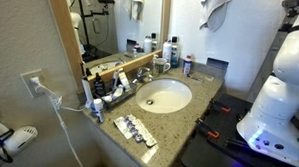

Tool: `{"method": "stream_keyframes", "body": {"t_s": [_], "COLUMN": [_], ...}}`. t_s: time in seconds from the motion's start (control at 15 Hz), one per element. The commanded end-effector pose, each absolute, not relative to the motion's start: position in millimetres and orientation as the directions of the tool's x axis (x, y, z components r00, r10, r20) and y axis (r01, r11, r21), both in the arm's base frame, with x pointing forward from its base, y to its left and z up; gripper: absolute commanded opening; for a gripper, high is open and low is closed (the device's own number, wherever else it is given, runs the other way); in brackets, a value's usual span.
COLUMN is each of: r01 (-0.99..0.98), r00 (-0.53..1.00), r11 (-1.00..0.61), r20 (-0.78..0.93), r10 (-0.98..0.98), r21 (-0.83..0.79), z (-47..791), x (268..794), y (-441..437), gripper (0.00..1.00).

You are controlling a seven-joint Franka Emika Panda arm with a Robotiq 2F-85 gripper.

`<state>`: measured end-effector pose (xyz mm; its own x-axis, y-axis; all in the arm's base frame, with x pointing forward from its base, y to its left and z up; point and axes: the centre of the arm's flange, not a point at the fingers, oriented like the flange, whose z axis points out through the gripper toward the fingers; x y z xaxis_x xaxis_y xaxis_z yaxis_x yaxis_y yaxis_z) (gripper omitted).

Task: Unhang the towel from the wall and use it to wipe the countertop, hang the towel back on the wall

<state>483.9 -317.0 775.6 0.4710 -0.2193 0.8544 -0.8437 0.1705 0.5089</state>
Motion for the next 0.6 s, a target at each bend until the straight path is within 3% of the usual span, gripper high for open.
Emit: {"method": "stream_keyframes", "body": {"t_s": [0.0,0.53], "r01": [-0.846,-0.842], "r00": [0.470,0.473], "r11": [0.160,0.158], "r20": [0.852,0.847], "r10": [-0.230,-0.242], "r21": [0.509,0.516], "z": [779.3,774.6], "x": [484.5,486.5], "y": [-323.2,-326.1], "gripper": [0.30,0.88]}}
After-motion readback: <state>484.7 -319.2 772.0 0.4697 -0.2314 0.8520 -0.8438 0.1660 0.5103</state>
